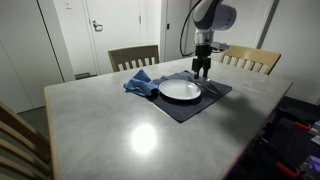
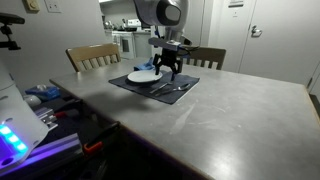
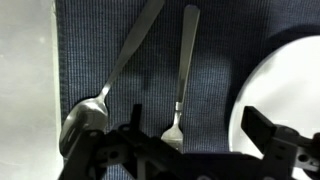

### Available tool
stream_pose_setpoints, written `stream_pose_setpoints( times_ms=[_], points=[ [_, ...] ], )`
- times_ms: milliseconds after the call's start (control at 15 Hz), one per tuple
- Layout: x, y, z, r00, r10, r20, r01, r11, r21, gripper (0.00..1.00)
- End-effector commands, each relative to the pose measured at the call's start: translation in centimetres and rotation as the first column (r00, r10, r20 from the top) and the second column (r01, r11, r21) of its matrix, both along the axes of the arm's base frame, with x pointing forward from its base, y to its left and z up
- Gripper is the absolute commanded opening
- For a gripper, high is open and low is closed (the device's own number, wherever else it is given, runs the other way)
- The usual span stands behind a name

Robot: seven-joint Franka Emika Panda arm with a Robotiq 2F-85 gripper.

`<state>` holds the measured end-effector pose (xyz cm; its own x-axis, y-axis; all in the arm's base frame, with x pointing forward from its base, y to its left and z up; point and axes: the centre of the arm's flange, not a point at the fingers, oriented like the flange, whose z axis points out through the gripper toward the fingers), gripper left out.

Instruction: Put the fork on the white plate

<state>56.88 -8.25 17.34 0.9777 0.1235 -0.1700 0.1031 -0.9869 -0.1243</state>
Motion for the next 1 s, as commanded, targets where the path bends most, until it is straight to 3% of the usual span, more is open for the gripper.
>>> stream_pose_setpoints(
  times_ms=[0,200,333,467,533,933],
  points=[
    [-0.9,-0.5,-0.7,0.998,-0.019,0.058,0.020,1.000,-0.009,1.00],
    [-1.1,-1.5,-0.5,0.992,-0.080,0.096,0.081,0.997,-0.011,0.98],
    [-1.4,-1.6,-0.7,0.989,-0.114,0.091,0.114,0.993,0.008,0.90],
    [-1.8,-1.6,-0.9,0.987,-0.137,0.081,0.135,0.990,0.027,0.73],
    [-2.1,-1.5,-1.0,0.986,-0.143,0.079,0.141,0.990,0.030,0.70],
    [-3.0,-0.9,-1.7,0.978,-0.188,0.086,0.187,0.982,0.017,0.74]
  ],
)
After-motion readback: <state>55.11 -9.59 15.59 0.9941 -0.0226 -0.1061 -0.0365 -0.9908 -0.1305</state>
